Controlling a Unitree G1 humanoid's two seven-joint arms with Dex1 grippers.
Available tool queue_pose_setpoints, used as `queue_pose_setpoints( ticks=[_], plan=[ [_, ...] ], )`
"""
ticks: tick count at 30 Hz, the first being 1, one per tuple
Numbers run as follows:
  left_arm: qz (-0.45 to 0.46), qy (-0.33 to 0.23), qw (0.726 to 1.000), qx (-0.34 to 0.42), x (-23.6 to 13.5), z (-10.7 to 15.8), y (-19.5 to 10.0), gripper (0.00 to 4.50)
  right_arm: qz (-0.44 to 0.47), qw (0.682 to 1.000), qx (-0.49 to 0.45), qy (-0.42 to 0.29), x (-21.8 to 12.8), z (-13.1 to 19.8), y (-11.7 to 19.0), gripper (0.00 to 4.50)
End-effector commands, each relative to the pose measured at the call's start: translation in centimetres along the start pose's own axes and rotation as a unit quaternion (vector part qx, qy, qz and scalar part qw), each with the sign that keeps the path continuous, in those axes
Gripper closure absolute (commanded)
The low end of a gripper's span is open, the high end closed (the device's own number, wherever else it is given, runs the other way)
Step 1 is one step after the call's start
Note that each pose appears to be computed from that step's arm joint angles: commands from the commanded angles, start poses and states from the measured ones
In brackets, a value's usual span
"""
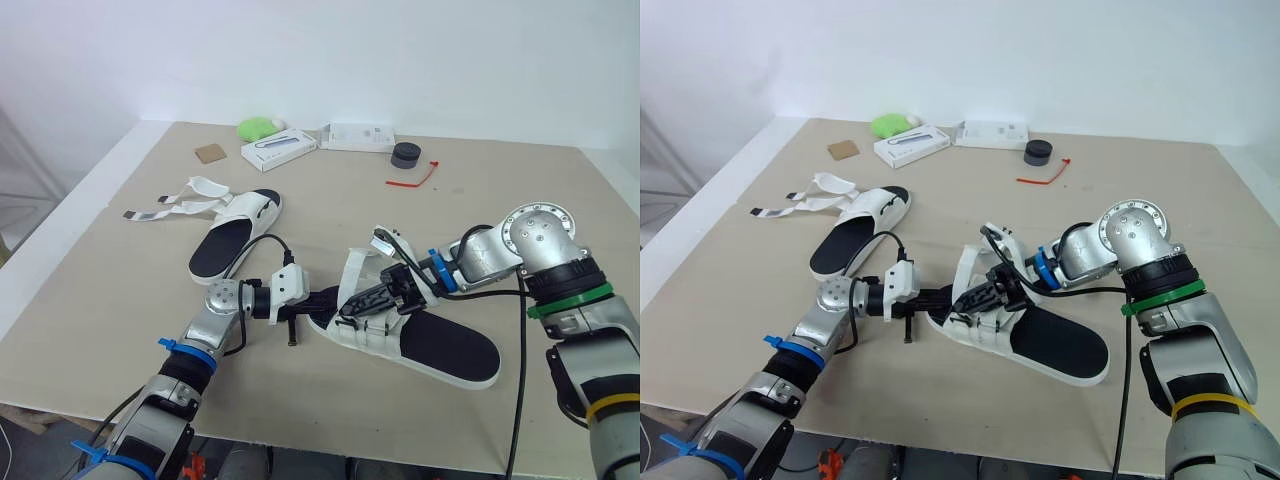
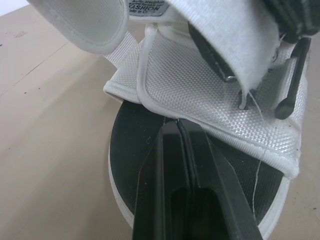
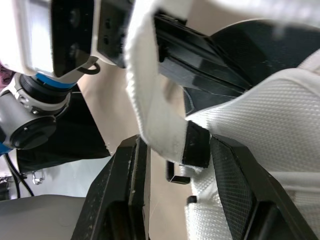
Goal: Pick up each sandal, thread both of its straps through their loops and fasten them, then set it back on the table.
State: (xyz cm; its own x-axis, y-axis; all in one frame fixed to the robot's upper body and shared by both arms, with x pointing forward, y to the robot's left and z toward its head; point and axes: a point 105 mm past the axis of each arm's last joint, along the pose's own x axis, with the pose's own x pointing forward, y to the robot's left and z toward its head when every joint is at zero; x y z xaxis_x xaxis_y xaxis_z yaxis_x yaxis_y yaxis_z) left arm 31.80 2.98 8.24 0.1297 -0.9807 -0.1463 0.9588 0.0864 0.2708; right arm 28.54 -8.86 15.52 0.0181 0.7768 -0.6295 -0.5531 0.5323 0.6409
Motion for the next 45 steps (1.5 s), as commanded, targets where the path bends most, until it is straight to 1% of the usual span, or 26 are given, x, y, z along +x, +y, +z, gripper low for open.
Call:
queue_pose_setpoints(
  ticks=[1, 6, 11, 14, 19, 24, 33, 43, 44, 45],
  plan=[
    [-0.027, 0.093, 0.992, -0.087, -0.1, -5.6, -3.0, 4.50, 0.017, 1.000, -0.022, -0.004, -0.3, -0.3, 1.2, 2.40],
    [-0.029, 0.092, 0.991, -0.087, 0.0, -5.7, -3.1, 4.50, 0.017, 0.999, -0.035, -0.009, 0.2, -0.5, 1.7, 2.40],
    [-0.030, 0.091, 0.992, -0.087, 0.2, -5.6, -3.1, 4.50, -0.027, 0.998, -0.056, -0.031, 0.7, 0.2, 1.4, 2.40],
    [-0.027, 0.089, 0.992, -0.087, 0.2, -5.6, -3.2, 4.50, -0.063, 0.993, -0.087, -0.038, 0.6, 0.6, 1.3, 2.40],
    [-0.024, 0.088, 0.992, -0.090, 0.1, -5.7, -3.3, 4.50, -0.072, 0.990, -0.108, -0.049, 0.7, 0.1, 1.7, 2.40],
    [-0.022, 0.089, 0.992, -0.092, -0.1, -5.8, -3.4, 4.50, -0.069, 0.990, -0.109, -0.060, 0.7, -0.8, 2.1, 2.40],
    [-0.024, 0.089, 0.992, -0.090, 0.0, -5.6, -3.0, 4.50, -0.065, 0.989, -0.078, -0.106, 0.6, -0.7, 2.7, 2.40],
    [-0.028, 0.090, 0.991, -0.091, 0.0, -5.6, -3.2, 4.50, -0.055, 0.988, -0.071, -0.124, 1.1, -1.1, 3.0, 2.40],
    [-0.028, 0.090, 0.991, -0.092, 0.0, -5.6, -3.2, 4.50, -0.055, 0.988, -0.071, -0.124, 1.1, -1.2, 3.0, 2.60],
    [-0.028, 0.090, 0.991, -0.092, 0.0, -5.6, -3.2, 4.50, -0.054, 0.988, -0.071, -0.125, 1.1, -1.3, 3.0, 2.91]
  ],
)
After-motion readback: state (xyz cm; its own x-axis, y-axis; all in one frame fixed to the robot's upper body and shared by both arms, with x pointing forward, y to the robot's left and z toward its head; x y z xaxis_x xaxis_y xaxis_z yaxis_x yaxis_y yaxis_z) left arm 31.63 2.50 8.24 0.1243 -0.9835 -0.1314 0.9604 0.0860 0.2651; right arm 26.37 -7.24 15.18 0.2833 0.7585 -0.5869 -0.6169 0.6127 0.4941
